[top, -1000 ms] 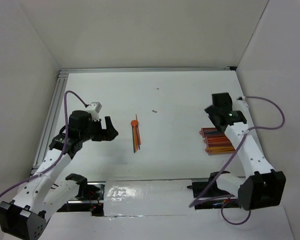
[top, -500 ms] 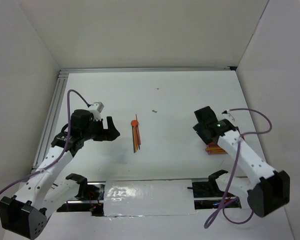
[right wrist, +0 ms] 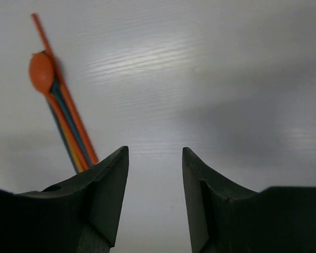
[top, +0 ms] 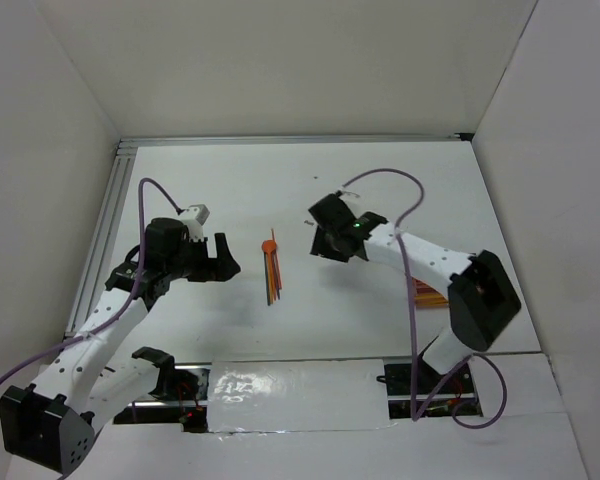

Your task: Sort the eating utensils into containers

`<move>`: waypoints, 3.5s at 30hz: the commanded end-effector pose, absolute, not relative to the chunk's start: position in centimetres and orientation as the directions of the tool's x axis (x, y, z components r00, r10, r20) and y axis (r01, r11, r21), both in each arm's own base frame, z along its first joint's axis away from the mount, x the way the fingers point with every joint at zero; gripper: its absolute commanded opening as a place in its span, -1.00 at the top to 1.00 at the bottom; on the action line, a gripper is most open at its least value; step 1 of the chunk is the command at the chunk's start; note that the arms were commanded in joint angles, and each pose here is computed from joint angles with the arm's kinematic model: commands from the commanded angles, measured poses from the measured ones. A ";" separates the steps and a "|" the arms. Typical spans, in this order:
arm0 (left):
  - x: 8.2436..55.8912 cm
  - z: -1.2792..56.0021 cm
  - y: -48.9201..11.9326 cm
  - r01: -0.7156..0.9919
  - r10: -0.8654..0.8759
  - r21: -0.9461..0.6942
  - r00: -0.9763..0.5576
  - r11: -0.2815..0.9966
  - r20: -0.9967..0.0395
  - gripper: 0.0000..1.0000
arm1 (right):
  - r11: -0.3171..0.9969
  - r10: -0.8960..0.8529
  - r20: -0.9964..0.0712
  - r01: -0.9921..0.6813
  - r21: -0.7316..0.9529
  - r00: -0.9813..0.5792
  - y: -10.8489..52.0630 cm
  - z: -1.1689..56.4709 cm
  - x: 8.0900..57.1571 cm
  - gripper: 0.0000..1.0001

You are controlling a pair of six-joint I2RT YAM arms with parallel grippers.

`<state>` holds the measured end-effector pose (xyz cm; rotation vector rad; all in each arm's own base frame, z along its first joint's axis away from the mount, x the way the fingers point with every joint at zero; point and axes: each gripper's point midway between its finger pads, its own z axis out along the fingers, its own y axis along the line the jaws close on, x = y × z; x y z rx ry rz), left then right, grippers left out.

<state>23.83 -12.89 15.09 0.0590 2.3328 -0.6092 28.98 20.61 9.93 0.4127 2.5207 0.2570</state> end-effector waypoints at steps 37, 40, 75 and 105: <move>24.9 17.2 -11.6 0.196 -0.140 -0.352 -0.664 0.915 -0.735 -1.00 | 0.968 -0.088 -0.578 -0.205 0.141 -0.812 35.8 7.3 33.4 1.00; 25.0 17.1 -11.7 0.196 -0.139 -0.351 -0.665 0.916 -0.734 -0.99 | 0.965 0.022 -0.586 -0.135 0.223 -0.810 34.2 10.8 34.3 1.00; 25.0 17.3 -12.1 0.218 -0.135 -0.364 -0.666 0.905 -0.734 -0.99 | 0.149 0.894 -0.449 0.941 0.305 0.004 -11.8 7.9 25.7 1.00; 25.0 17.2 -12.5 0.231 -0.133 -0.379 -0.674 0.896 -0.727 -1.00 | 0.203 0.871 -0.491 0.912 0.357 -0.002 -12.6 10.5 28.1 -0.05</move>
